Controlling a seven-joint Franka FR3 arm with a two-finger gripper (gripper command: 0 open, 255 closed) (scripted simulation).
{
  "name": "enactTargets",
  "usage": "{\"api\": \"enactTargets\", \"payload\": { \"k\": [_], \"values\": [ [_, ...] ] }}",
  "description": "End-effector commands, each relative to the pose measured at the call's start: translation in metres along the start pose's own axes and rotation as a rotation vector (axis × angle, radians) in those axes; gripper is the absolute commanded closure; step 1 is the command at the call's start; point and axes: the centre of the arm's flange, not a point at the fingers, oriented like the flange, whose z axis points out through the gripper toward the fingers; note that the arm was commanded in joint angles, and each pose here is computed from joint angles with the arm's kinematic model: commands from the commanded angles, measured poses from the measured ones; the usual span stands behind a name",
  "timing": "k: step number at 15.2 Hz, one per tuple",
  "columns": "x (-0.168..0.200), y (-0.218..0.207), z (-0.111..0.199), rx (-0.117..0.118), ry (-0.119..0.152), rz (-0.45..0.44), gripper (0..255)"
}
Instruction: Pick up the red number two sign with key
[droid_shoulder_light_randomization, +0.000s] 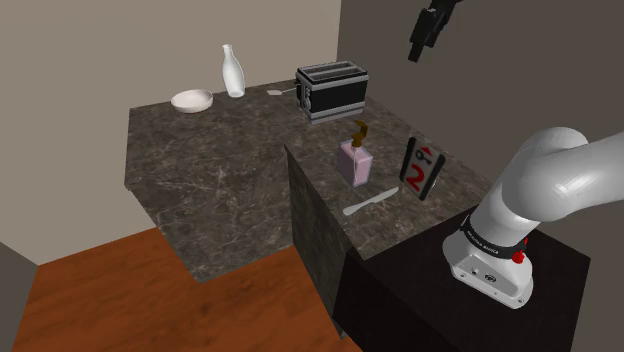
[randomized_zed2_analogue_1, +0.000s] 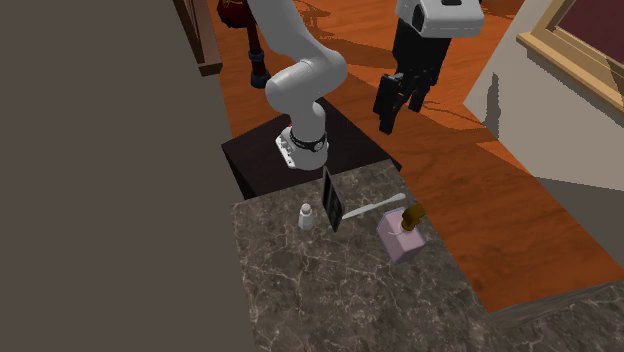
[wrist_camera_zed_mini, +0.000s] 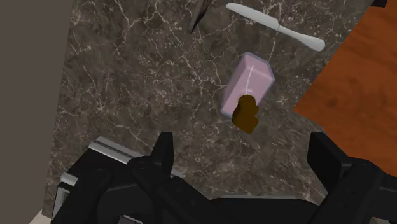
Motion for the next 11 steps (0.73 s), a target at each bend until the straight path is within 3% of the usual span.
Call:
{"api": "enactTargets", "payload": {
  "k": [1,11],
  "values": [
    [0.0,0.0,0.0,0.0,0.0,0.0,0],
    [-0.037,0.032,0.12,0.041,-0.109,0.223,0]
  ]
}}
